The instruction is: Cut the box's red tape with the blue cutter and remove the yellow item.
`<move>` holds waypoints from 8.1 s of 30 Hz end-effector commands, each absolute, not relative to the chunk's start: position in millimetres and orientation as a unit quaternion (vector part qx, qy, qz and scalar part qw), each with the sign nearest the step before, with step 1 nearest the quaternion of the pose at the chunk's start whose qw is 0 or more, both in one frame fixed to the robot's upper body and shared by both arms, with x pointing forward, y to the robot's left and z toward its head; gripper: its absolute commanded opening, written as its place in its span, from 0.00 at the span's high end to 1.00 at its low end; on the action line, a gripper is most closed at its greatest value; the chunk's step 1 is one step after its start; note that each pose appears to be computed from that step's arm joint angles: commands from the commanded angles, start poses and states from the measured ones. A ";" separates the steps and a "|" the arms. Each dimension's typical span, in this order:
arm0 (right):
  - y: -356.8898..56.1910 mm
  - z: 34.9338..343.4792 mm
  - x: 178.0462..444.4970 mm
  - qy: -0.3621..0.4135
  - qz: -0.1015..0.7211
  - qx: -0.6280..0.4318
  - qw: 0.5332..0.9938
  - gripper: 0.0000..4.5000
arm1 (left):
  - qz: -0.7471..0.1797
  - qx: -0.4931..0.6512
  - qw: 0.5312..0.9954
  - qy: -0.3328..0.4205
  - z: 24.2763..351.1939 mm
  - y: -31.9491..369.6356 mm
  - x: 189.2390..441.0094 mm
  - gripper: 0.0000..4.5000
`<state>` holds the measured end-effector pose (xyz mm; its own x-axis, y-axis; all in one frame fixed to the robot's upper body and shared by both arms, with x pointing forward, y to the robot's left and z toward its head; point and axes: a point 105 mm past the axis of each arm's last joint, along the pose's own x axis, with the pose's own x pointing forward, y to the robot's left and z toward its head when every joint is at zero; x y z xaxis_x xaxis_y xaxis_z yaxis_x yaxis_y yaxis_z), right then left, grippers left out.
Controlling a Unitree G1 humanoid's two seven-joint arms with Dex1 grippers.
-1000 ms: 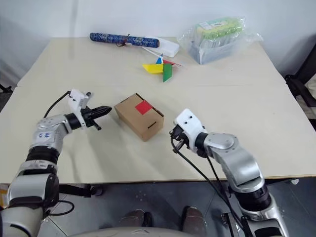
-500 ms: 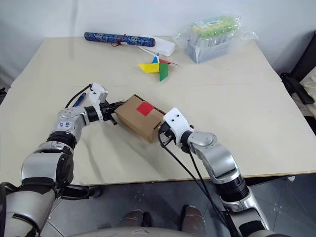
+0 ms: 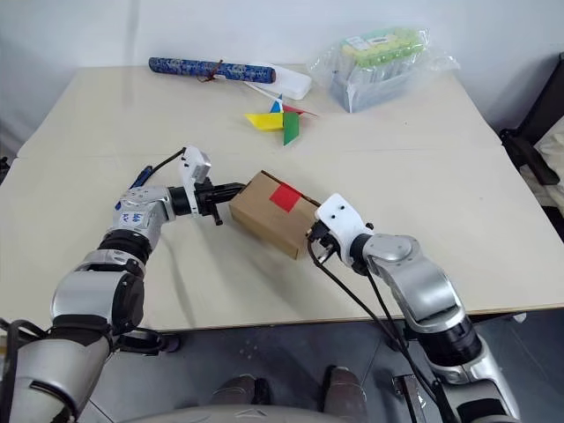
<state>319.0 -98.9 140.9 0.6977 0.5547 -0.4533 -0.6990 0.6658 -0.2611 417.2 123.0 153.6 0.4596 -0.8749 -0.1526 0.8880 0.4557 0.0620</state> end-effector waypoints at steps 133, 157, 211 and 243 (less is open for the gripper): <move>-160.4 247.7 310.9 0.039 0.474 -0.227 0.850 0.00 | -0.075 0.077 0.972 0.209 140.9 322.4 418.2 0.28; -163.9 251.7 314.0 0.037 0.467 -0.233 0.852 0.00 | -0.039 0.047 0.965 0.254 132.5 341.4 405.3 0.91; 27.1 150.9 245.9 0.000 0.647 -0.353 0.676 0.99 | -0.572 0.411 0.689 0.170 114.8 193.3 254.0 0.91; 22.8 114.3 261.2 0.004 0.644 -0.411 0.645 0.99 | -0.591 0.394 0.675 0.201 101.7 192.6 236.1 0.91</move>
<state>253.2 26.2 111.5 0.1250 0.8294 -0.5445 -0.8374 -0.2061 -0.5063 249.8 195.2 114.1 0.3201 -0.6414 -0.6972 0.9262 0.0571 0.3727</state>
